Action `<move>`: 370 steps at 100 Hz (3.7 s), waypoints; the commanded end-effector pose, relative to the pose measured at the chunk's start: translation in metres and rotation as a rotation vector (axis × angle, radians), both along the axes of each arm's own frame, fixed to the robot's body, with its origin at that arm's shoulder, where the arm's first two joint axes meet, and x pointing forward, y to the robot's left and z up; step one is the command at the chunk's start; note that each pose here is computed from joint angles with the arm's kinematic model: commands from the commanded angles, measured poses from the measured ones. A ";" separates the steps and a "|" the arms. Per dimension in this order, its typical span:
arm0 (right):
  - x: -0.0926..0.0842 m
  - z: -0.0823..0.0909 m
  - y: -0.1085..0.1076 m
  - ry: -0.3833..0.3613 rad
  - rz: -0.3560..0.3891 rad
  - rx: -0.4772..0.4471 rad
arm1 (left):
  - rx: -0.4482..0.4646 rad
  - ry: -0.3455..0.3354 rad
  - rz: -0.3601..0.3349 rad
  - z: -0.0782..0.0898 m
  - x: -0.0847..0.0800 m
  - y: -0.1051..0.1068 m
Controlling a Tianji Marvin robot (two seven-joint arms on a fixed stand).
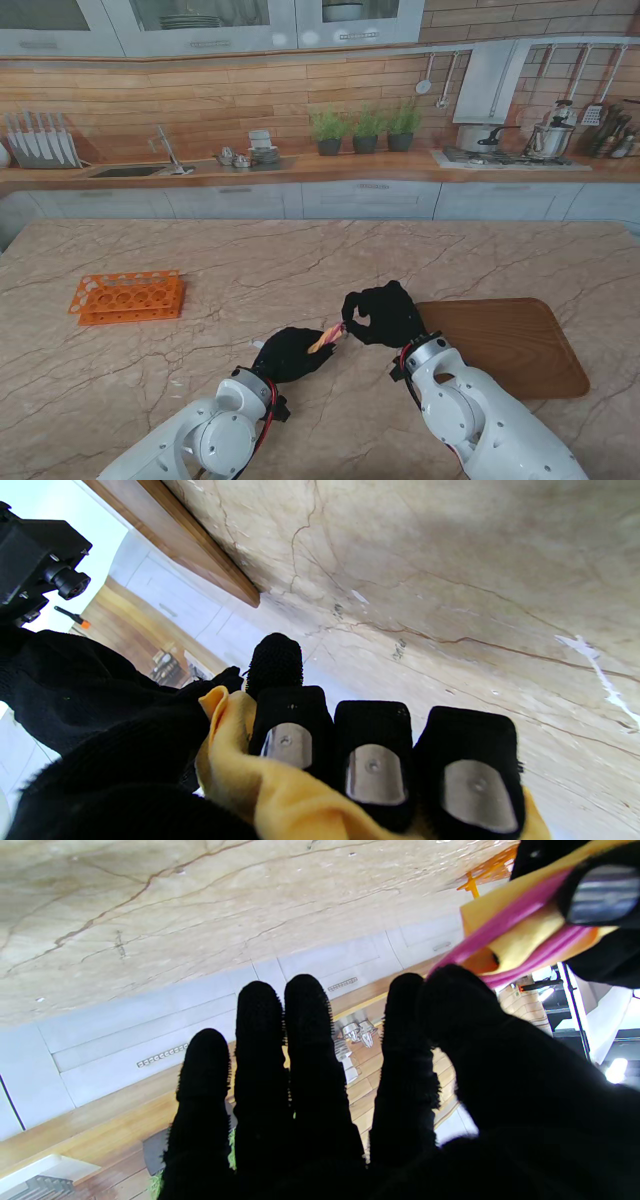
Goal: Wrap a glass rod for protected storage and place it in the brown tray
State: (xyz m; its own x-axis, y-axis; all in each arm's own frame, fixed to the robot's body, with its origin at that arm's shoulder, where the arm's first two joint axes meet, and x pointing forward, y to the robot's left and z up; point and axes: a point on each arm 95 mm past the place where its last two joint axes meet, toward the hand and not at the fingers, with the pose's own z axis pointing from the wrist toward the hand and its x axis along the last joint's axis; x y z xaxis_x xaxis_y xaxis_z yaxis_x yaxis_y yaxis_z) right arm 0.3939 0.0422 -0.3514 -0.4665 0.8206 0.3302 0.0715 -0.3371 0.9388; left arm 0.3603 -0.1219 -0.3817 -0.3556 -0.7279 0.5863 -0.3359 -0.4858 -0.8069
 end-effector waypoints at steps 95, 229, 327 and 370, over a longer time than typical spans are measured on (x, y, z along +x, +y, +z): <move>0.007 -0.005 0.007 0.134 0.057 0.063 | -0.064 0.032 -0.096 0.000 -0.010 -0.010; -0.028 -0.019 -0.007 0.185 -0.051 0.103 | -0.104 -0.015 -0.117 0.019 0.008 -0.004; -0.035 -0.017 -0.009 0.426 -0.115 0.524 | -0.160 -0.024 -0.117 0.025 0.005 0.000; -0.023 -0.016 0.005 0.477 -0.101 0.586 | -0.168 0.007 -0.119 0.019 0.000 -0.006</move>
